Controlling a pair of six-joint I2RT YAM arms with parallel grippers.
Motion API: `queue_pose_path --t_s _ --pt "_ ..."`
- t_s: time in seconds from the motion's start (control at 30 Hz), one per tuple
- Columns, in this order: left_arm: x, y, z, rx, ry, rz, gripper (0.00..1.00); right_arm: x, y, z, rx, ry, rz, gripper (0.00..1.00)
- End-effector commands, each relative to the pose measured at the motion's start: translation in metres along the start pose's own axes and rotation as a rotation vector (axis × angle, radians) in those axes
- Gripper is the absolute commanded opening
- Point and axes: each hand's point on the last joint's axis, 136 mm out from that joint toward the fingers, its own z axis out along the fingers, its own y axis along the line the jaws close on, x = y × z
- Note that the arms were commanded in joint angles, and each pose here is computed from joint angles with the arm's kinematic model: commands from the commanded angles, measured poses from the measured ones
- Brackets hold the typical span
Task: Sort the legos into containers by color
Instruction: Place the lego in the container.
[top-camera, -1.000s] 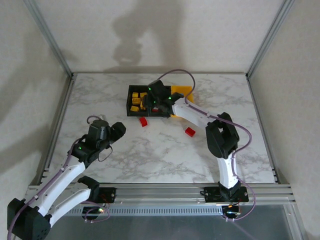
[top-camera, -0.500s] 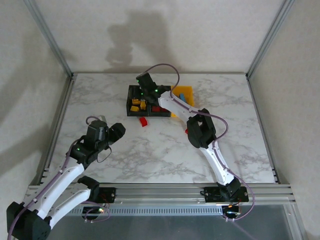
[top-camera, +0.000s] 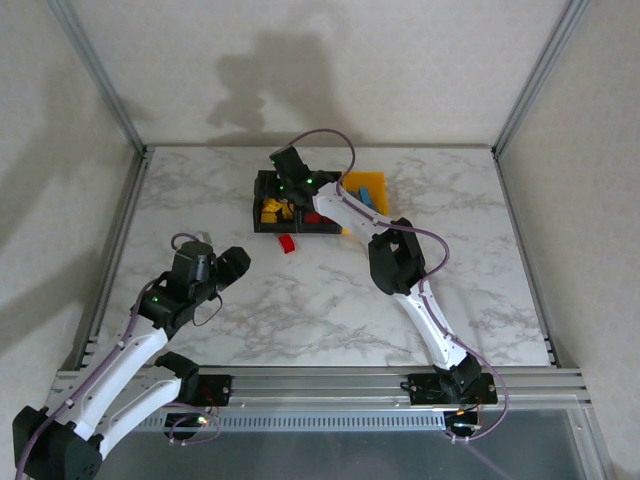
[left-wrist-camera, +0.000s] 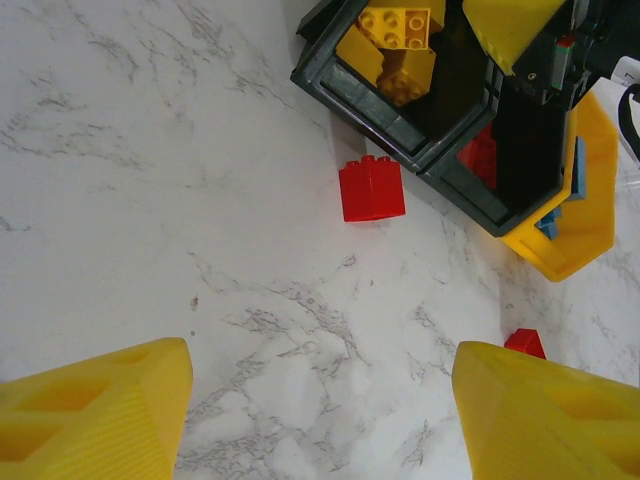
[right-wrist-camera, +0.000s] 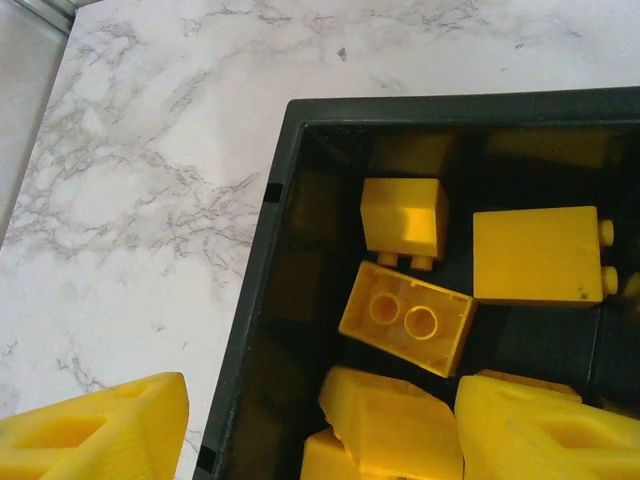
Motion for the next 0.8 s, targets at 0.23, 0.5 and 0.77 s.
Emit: queue_pose_path --t_s 0.23,0.5,0.77 --pt "0.002 -0.02 -0.005 0.096 0.034 0.033 0.69 -0.031 0.032 -0.06 -0.021 -0.108 -0.083 0.7" --pt "0.01 -0.051 -0.002 0.217 0.079 0.087 0.7 0.001 0.011 -0.139 -0.003 -0.116 -0.126 0.7" --pt "0.026 -0.088 0.009 0.273 0.118 0.144 0.7 0.033 -0.023 -0.196 0.045 -0.113 -0.125 0.7"
